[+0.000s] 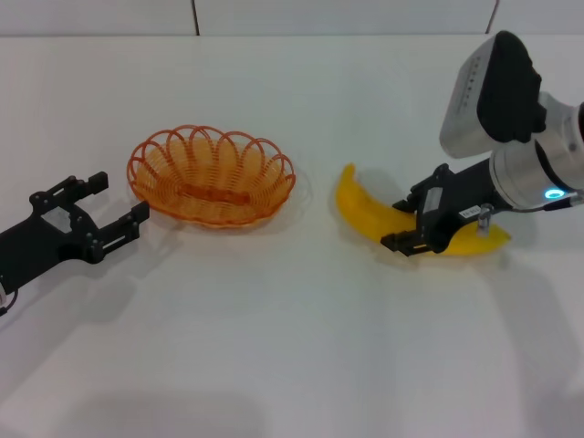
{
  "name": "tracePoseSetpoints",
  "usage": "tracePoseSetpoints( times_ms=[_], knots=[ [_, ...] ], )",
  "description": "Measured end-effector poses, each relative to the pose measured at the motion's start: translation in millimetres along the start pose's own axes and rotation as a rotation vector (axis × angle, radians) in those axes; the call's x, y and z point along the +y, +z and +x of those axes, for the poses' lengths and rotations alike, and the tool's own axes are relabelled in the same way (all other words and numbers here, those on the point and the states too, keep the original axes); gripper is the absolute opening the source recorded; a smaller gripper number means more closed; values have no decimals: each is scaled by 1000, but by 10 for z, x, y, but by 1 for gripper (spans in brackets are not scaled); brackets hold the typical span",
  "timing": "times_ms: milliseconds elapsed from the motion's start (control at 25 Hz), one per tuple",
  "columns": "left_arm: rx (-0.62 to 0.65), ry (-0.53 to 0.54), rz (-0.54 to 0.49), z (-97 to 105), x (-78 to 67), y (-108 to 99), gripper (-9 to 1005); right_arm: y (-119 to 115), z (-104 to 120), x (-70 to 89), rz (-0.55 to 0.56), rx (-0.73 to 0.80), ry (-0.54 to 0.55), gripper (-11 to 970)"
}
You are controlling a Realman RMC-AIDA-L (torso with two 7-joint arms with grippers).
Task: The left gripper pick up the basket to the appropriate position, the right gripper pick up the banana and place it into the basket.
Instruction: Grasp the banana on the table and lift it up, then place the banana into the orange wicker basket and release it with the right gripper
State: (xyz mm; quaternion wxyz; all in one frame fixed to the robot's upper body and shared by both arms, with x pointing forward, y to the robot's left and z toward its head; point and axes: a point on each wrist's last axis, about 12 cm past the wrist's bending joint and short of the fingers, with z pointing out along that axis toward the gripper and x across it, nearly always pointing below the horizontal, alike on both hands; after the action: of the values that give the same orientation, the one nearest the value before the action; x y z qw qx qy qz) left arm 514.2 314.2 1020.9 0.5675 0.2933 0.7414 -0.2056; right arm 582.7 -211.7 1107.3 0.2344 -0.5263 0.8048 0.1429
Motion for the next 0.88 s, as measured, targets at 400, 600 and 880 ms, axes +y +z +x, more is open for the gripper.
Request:
tracePoseSetpoints(
  times_ms=[400, 600, 880],
  knots=[
    [-2, -2, -2, 0, -1, -1, 756, -67, -192, 8, -21, -158, -60, 492],
    [-1, -4, -3, 7, -5, -6, 756, -118, -372, 65, -51, -314, -147, 494],
    [-3, -3, -1, 2, -11, 7, 756, -140, -600, 177, -85, -552, -271, 498]
  ],
)
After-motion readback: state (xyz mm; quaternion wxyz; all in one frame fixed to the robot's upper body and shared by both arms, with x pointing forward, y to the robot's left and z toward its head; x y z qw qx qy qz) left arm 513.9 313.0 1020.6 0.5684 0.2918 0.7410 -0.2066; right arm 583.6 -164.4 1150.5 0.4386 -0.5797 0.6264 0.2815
